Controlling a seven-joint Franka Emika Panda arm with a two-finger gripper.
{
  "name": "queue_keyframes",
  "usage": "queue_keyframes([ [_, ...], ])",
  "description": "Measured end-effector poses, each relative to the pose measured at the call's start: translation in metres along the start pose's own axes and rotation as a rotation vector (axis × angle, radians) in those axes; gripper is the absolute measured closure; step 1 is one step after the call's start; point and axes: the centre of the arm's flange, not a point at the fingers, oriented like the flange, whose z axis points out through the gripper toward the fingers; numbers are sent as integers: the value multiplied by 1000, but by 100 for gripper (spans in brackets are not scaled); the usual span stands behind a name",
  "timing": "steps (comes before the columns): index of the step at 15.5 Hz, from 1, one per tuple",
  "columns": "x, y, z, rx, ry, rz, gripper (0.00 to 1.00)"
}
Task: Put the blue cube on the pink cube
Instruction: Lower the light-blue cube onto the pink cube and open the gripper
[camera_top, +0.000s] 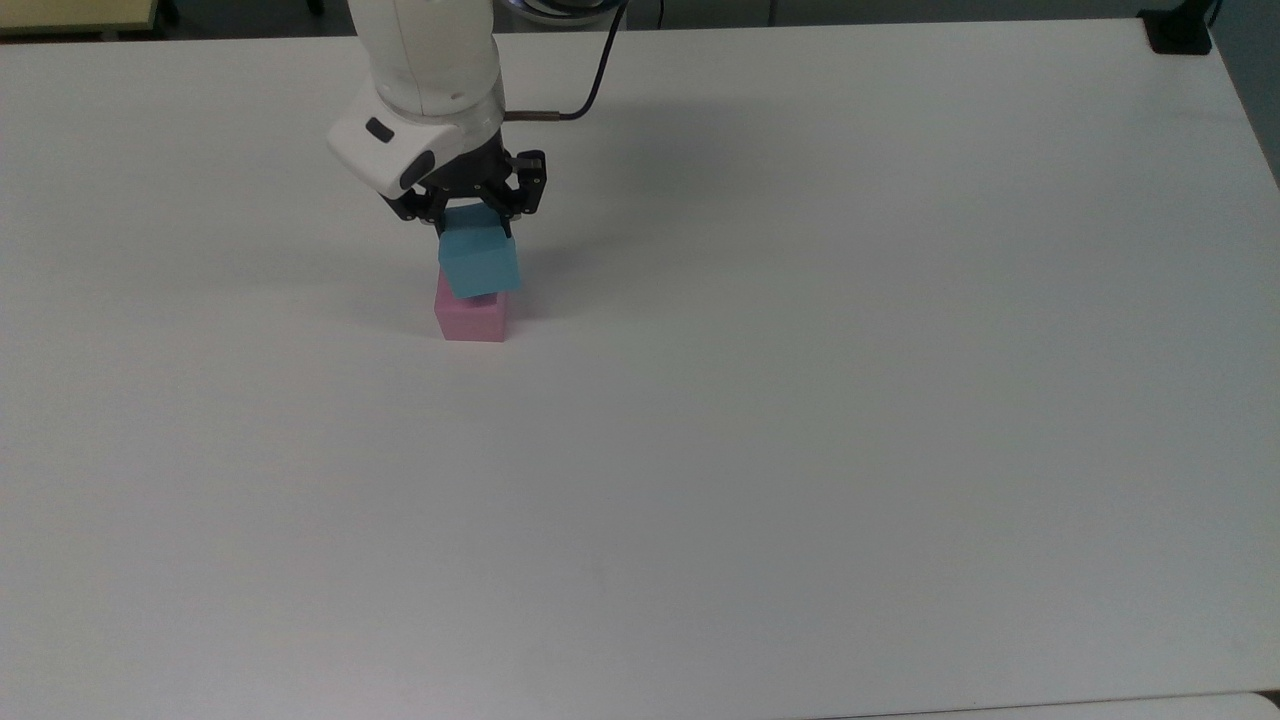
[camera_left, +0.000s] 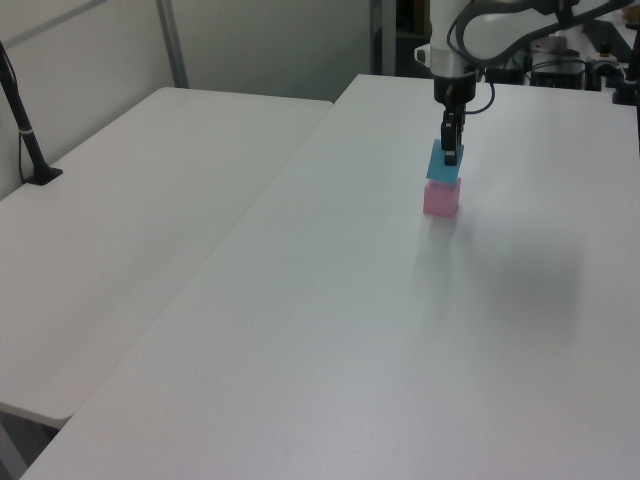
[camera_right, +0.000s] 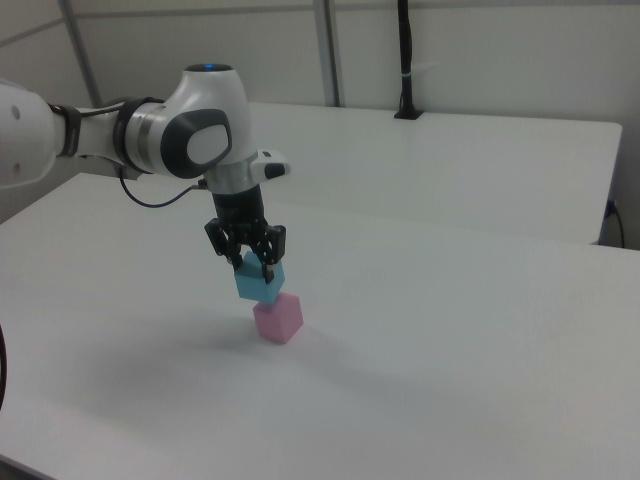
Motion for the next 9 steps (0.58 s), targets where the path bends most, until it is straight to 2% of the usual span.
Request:
queue_keyframes([
  [9,0,11,8,-10,-16,16,43],
])
